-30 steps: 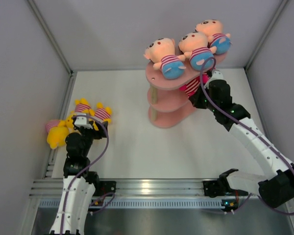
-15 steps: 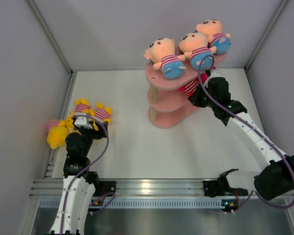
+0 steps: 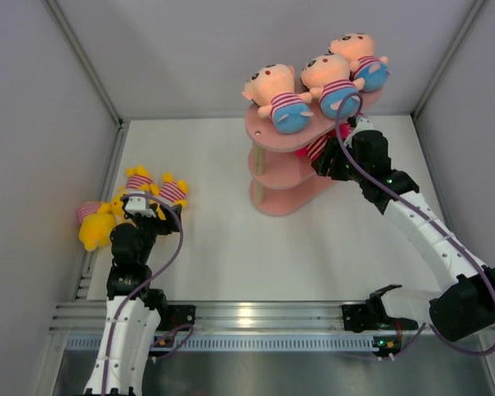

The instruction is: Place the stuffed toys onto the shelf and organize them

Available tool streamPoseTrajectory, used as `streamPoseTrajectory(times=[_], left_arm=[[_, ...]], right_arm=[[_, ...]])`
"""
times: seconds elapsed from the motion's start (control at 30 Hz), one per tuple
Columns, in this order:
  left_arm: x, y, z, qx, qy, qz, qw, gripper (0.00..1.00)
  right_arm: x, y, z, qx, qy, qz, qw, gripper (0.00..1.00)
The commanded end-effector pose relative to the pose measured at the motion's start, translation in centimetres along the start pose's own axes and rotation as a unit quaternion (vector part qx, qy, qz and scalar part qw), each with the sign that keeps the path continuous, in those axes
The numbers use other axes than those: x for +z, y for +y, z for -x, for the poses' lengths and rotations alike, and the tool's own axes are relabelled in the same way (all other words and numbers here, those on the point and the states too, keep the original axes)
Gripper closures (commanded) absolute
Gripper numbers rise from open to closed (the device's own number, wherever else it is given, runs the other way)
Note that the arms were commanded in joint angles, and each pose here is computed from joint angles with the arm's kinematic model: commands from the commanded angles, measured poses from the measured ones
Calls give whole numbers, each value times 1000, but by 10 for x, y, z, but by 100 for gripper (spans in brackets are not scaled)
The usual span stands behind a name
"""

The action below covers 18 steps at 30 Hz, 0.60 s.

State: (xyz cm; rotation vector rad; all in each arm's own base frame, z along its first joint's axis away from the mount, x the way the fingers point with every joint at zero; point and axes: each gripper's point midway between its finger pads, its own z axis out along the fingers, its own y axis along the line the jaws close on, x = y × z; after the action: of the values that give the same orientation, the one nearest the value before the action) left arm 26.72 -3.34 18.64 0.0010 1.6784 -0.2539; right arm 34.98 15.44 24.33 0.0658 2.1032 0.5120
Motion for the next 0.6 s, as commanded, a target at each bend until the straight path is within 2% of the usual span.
streamPoseTrajectory(times=[0.0,0.1,0.13,0.17,0.27,0.3,0.33,0.4,0.43,0.47,0.53,0.57], left_arm=[[2,-2,8,5,-19,-10,1000,21],[3,4,8,14,-16,5,1000,24],[2,10,17,21,-21,23,999,30],[0,31,11,26,0,81,996,32],[-2,60,23,97,26,147,984,32],[-3,63,22,131,44,146,980,33],[-3,61,34,151,39,140,978,33],[0,65,35,184,61,139,971,32],[2,66,47,192,61,143,969,32],[10,73,37,202,97,145,964,30],[18,82,44,223,125,159,954,29],[28,93,29,235,166,167,943,27]], right_arm=[[-27,11,40,-10,-65,18,998,42],[-42,18,41,-18,-70,37,997,39],[-51,21,43,-25,-76,48,996,39],[-55,24,42,-30,-75,55,995,39],[-73,27,35,-43,-66,70,994,38],[-77,28,32,-48,-63,74,994,38],[-85,28,30,-53,-64,77,994,38],[-88,25,23,-62,-61,77,993,37],[-93,24,22,-64,-64,77,993,37],[-93,22,17,-67,-58,75,993,37],[-94,19,14,-76,-54,70,993,37],[-95,16,10,-76,-45,65,994,37]])
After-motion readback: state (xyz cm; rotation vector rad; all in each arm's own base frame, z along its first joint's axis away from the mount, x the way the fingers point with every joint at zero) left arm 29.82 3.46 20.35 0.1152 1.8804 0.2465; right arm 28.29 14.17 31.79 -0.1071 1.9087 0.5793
